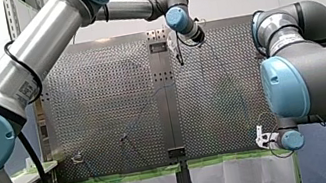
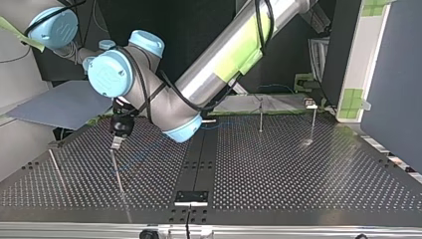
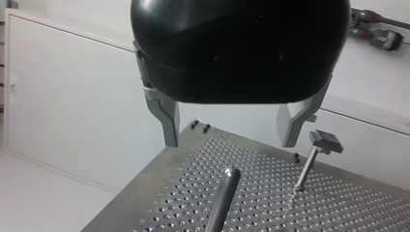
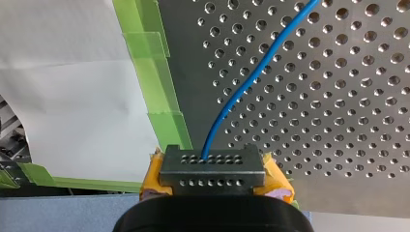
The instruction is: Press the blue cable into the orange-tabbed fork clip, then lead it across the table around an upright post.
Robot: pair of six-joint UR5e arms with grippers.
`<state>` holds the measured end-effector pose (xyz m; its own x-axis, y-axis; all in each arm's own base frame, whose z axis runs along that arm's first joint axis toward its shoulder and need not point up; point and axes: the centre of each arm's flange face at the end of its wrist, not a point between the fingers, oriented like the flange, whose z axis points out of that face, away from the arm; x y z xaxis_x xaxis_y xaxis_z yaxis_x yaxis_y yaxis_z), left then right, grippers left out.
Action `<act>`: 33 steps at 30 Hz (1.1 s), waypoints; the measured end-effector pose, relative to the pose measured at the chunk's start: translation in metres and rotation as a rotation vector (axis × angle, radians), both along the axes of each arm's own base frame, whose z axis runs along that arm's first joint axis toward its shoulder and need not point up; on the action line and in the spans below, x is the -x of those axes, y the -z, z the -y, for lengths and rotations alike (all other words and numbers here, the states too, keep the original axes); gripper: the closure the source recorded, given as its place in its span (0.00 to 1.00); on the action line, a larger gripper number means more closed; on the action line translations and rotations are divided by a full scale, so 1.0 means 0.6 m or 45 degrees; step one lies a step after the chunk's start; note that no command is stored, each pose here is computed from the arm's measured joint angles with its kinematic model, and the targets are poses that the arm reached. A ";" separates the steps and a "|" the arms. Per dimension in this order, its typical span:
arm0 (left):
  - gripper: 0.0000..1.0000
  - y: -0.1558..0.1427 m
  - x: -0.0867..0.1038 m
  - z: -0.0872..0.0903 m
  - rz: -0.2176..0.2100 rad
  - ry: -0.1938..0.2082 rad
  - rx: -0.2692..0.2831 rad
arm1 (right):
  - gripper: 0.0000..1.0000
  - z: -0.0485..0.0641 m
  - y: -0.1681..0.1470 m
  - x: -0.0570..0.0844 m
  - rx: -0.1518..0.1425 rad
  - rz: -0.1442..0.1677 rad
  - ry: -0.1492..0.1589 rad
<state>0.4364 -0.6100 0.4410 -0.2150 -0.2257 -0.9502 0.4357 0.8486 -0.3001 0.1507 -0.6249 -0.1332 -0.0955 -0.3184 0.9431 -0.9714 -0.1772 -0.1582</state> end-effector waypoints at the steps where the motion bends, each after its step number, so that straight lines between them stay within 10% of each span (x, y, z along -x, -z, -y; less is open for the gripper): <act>1: 0.00 0.000 0.000 0.000 0.003 0.001 -0.012 | 1.00 0.000 0.000 0.000 0.000 0.000 0.000; 19: 0.00 0.001 -0.003 -0.004 0.090 0.011 -0.185 | 1.00 -0.001 0.000 -0.005 -0.001 0.003 -0.012; 33: 0.00 0.010 0.009 -0.022 -0.024 -0.127 -0.151 | 1.00 -0.002 0.000 -0.006 -0.001 0.002 -0.013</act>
<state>0.4308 -0.5966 0.4350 -0.2156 -0.1329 -0.9674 0.3430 0.9173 -0.2024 0.1542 -0.6239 -0.1333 -0.0936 -0.3204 0.9426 -0.9692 -0.1873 -0.1599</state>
